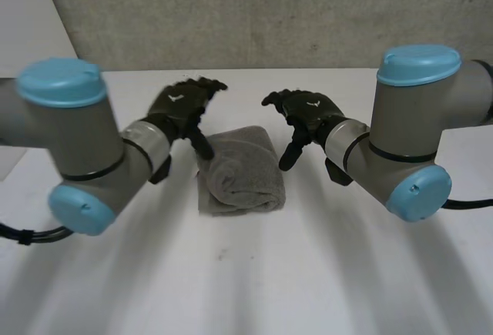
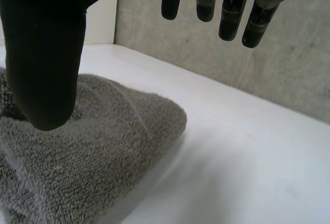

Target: Fold the towel.

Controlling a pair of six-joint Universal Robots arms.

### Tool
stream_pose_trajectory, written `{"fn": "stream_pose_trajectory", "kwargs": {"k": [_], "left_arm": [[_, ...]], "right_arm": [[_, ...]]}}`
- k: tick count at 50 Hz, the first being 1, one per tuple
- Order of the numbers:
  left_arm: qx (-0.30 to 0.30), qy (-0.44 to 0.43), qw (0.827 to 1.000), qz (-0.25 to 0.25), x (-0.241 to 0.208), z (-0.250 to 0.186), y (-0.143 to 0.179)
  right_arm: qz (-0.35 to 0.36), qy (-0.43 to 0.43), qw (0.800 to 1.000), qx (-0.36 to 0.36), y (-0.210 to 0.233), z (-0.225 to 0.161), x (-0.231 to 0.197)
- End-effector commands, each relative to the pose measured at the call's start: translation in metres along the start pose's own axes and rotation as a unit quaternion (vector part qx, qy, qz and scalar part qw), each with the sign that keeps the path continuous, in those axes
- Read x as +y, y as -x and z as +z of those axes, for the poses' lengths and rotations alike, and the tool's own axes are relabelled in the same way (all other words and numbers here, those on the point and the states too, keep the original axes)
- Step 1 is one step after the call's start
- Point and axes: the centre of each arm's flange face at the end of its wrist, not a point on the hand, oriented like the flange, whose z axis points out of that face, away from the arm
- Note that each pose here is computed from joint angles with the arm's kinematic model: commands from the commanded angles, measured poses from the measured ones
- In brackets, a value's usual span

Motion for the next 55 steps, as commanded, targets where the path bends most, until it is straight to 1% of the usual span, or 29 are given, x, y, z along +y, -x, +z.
{"fn": "stream_pose_trajectory", "kwargs": {"k": [1, 5, 8, 14, 16, 19, 21, 22, 24, 25, 26, 27, 29, 30, 32, 33, 35, 36, 37, 38, 40, 41, 43, 44, 45, 46, 48, 50, 55], "left_arm": [[-0.032, 0.088, 0.995, -0.027, 0.043, 0.009, -0.006], [-0.077, 0.116, 0.99, -0.022, 0.064, 0.009, 0.006], [-0.088, 0.134, 0.987, -0.024, 0.076, 0.006, 0.012], [-0.09, 0.156, 0.984, -0.015, 0.092, 0.002, 0.015], [-0.087, 0.153, 0.984, 0.004, 0.093, 0.003, 0.015], [-0.083, 0.149, 0.985, 0.015, 0.091, 0.003, 0.014], [-0.076, 0.124, 0.989, 0.033, 0.073, 0.002, 0.01], [-0.076, 0.124, 0.989, 0.033, 0.073, 0.002, 0.01], [-0.074, 0.081, 0.993, 0.037, 0.04, -0.003, 0.006], [-0.074, 0.081, 0.993, 0.037, 0.04, -0.003, 0.006], [-0.072, 0.056, 0.995, 0.038, 0.021, -0.007, 0.003], [-0.072, 0.056, 0.995, 0.038, 0.021, -0.007, 0.003], [-0.07, 0.003, 0.997, 0.039, -0.019, -0.019, -0.001], [-0.07, 0.002, 0.997, 0.039, -0.019, -0.019, -0.001], [-0.076, -0.051, 0.995, 0.041, -0.06, -0.036, 0.0], [-0.076, -0.051, 0.995, 0.041, -0.06, -0.036, 0.0], [-0.085, -0.096, 0.991, 0.042, -0.093, -0.055, 0.004], [-0.085, -0.096, 0.991, 0.042, -0.093, -0.055, 0.004], [-0.097, -0.116, 0.988, 0.042, -0.109, -0.064, 0.011], [-0.097, -0.116, 0.988, 0.042, -0.109, -0.064, 0.011], [-0.128, -0.16, 0.978, 0.042, -0.142, -0.089, 0.029], [-0.128, -0.16, 0.978, 0.042, -0.142, -0.089, 0.029], [-0.152, -0.173, 0.972, 0.041, -0.156, -0.11, 0.041], [-0.152, -0.173, 0.972, 0.041, -0.156, -0.111, 0.041], [-0.162, -0.17, 0.971, 0.039, -0.158, -0.119, 0.045], [-0.162, -0.17, 0.971, 0.039, -0.158, -0.119, 0.045], [-0.174, -0.157, 0.971, 0.037, -0.152, -0.128, 0.051], [-0.174, -0.155, 0.972, 0.035, -0.151, -0.131, 0.05], [-0.155, -0.144, 0.977, 0.032, -0.145, -0.134, 0.04]], "right_arm": [[0.013, 0.055, 0.998, -0.01, 0.003, 0.021, 0.028], [0.015, 0.086, 0.996, -0.017, 0.004, 0.032, 0.045], [-0.002, 0.092, 0.996, -0.018, 0.003, 0.037, 0.05], [-0.045, 0.094, 0.994, -0.014, 0.0, 0.044, 0.058], [-0.058, 0.093, 0.994, -0.015, 0.001, 0.045, 0.057], [-0.059, 0.089, 0.994, -0.019, 0.002, 0.044, 0.053], [-0.057, 0.062, 0.996, -0.022, 0.004, 0.04, 0.03], [-0.057, 0.062, 0.996, -0.022, 0.004, 0.04, 0.03], [-0.05, 0.018, 0.998, -0.031, 0.009, 0.027, -0.008], [-0.05, 0.018, 0.998, -0.032, 0.009, 0.027, -0.008], [-0.047, -0.008, 0.998, -0.034, 0.011, 0.017, -0.029], [-0.047, -0.008, 0.998, -0.034, 0.011, 0.017, -0.029], [-0.047, -0.065, 0.996, -0.028, 0.011, -0.006, -0.074], [-0.047, -0.065, 0.996, -0.028, 0.011, -0.006, -0.074], [-0.053, -0.121, 0.991, -0.015, 0.01, -0.033, -0.115], [-0.053, -0.121, 0.991, -0.015, 0.01, -0.033, -0.115], [-0.057, -0.16, 0.985, 0.024, -0.007, -0.058, -0.144], [-0.057, -0.16, 0.985, 0.025, -0.007, -0.058, -0.144], [-0.057, -0.174, 0.982, 0.052, -0.017, -0.069, -0.153], [-0.057, -0.174, 0.982, 0.053, -0.017, -0.07, -0.153], [-0.052, -0.199, 0.972, 0.11, -0.031, -0.095, -0.17], [-0.052, -0.199, 0.972, 0.111, -0.031, -0.096, -0.17], [-0.043, -0.199, 0.964, 0.17, -0.045, -0.116, -0.171], [-0.043, -0.199, 0.964, 0.17, -0.045, -0.116, -0.171], [-0.04, -0.192, 0.962, 0.189, -0.05, -0.121, -0.167], [-0.04, -0.192, 0.962, 0.189, -0.05, -0.121, -0.167], [-0.032, -0.16, 0.965, 0.203, -0.053, -0.121, -0.149], [-0.029, -0.144, 0.968, 0.203, -0.053, -0.121, -0.14], [-0.029, -0.113, 0.972, 0.204, -0.051, -0.123, -0.119]]}}
